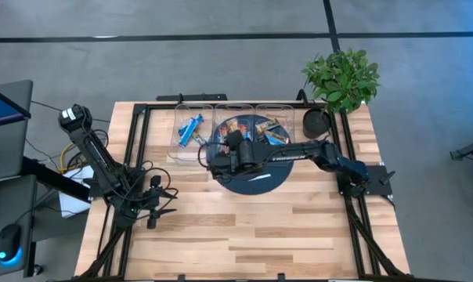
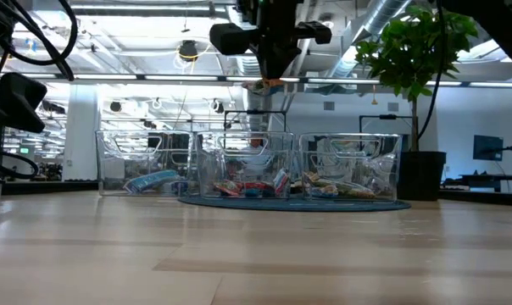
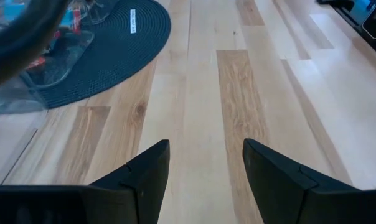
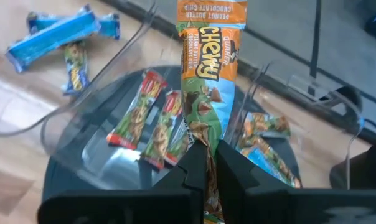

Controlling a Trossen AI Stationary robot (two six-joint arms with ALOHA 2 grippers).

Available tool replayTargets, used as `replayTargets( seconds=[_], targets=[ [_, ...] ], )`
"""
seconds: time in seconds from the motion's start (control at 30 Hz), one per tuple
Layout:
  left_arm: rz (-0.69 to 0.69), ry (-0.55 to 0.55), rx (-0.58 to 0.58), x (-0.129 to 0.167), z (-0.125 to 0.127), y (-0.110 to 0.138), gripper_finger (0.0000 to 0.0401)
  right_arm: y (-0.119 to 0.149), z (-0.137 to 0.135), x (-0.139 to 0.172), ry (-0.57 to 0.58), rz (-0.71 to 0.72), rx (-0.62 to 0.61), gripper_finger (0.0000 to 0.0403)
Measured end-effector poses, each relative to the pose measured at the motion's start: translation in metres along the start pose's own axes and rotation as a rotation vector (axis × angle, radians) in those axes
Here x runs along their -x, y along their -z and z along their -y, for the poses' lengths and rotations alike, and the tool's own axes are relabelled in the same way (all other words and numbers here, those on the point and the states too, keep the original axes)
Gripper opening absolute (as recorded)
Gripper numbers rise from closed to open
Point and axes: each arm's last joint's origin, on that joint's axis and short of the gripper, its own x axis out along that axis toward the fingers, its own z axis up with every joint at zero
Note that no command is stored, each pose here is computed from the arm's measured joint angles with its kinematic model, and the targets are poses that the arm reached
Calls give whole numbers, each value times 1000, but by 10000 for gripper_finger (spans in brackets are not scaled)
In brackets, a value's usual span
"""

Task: Pick and place Granola Bars by type
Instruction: Put the orange granola bar into the right transparent bin

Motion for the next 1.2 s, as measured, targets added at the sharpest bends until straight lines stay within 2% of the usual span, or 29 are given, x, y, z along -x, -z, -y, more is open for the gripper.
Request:
replayTargets(
  seconds=[0.23,0.33,0.47,0.63,0.73,0.9,1.1,1.2],
  targets=[
    [-17,19,32,0,1,0,199,0,1,-3,45,62,9,5],
    [-25,31,42,0,1,1,199,8,11,-6,78,50,11,4],
    [-20,43,34,2,3,2,199,26,37,-8,138,38,-32,7],
    [15,24,30,4,3,1,199,43,80,-5,186,69,-156,9],
    [37,-2,22,4,3,1,199,53,95,-12,202,64,-204,10],
    [103,-50,-15,4,3,-3,199,63,100,-32,188,37,-216,12],
    [177,-87,-28,5,5,-9,199,65,102,-57,242,3,-215,13],
    [186,-81,-29,5,6,-11,199,65,99,-67,210,-20,-197,13]
  ],
)
